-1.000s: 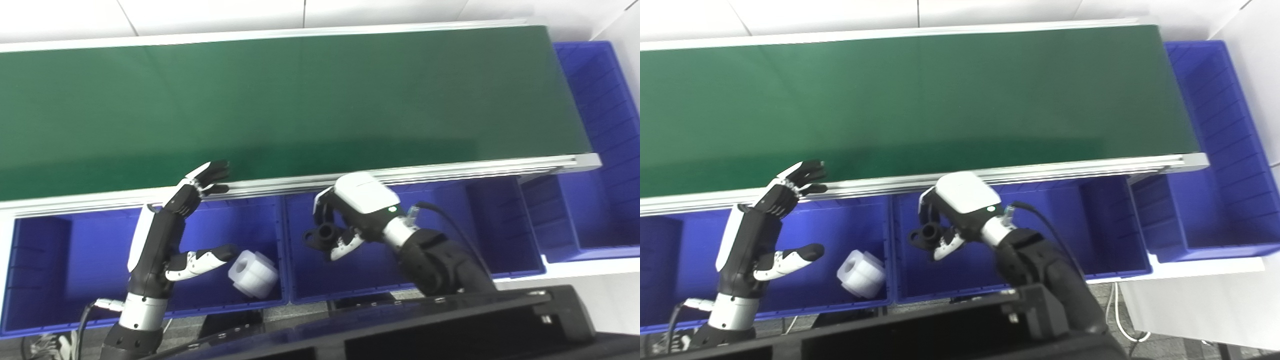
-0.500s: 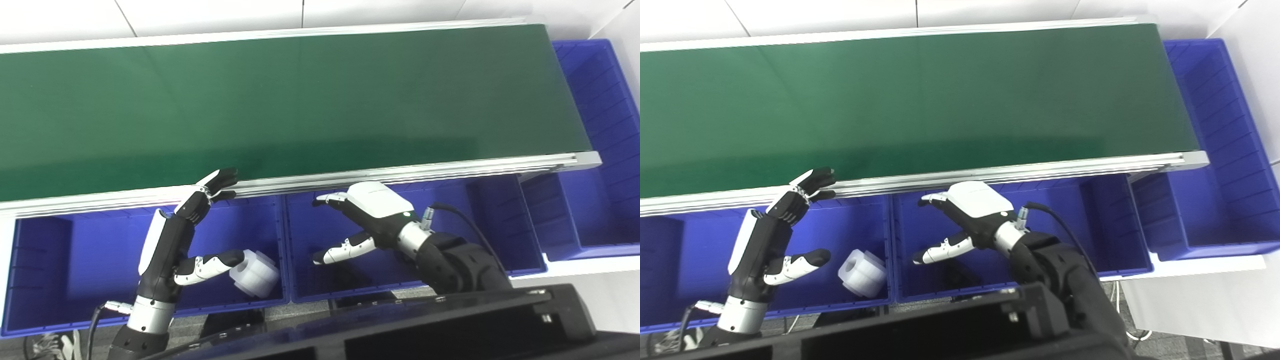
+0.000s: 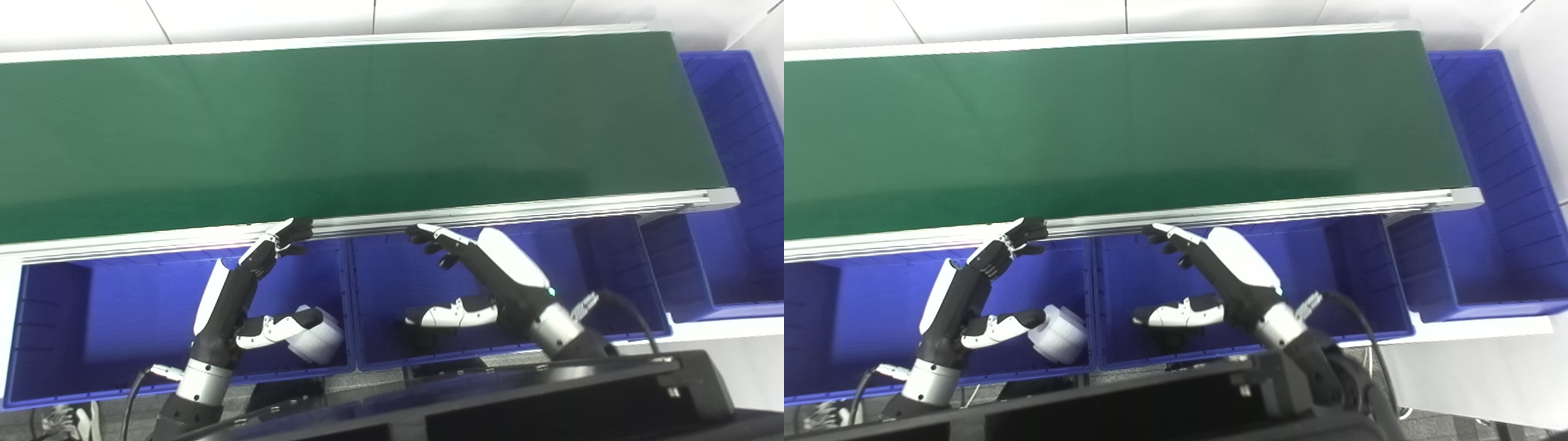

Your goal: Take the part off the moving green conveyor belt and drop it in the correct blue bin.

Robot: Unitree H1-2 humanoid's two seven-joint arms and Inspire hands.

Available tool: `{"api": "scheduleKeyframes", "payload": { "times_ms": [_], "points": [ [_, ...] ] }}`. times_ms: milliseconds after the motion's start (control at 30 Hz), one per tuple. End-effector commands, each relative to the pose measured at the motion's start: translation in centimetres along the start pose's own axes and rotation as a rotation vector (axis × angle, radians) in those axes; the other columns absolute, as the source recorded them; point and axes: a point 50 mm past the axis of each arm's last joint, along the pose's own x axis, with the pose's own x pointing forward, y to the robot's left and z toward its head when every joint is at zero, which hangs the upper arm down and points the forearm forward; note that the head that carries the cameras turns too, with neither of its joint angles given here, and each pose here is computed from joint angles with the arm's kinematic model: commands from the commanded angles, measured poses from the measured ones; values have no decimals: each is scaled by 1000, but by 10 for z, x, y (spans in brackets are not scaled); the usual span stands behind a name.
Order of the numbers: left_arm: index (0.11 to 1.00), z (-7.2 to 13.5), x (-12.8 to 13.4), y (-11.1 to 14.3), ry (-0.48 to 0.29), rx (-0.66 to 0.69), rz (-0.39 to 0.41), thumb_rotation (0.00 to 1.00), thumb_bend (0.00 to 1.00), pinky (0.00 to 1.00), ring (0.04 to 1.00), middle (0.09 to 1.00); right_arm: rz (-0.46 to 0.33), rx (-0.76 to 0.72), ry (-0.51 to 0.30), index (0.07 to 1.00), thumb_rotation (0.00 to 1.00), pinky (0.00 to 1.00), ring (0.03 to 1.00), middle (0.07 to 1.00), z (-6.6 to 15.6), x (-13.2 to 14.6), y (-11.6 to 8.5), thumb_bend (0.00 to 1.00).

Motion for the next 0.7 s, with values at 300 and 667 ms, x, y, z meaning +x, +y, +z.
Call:
{"api": "scheduleKeyframes", "payload": {
  "times_ms": [300, 667],
  "points": [
    [851, -9, -14, -7, 16, 29, 1, 567, 665, 775, 838, 871, -85, 72, -82, 915, 588, 776, 857, 895, -19, 3, 20, 649],
    [841, -20, -20, -14, 34, 88, 7, 540, 693, 773, 842, 868, -140, 131, -83, 930, 496, 789, 873, 918, -34, -2, 34, 696]
  ]
}}
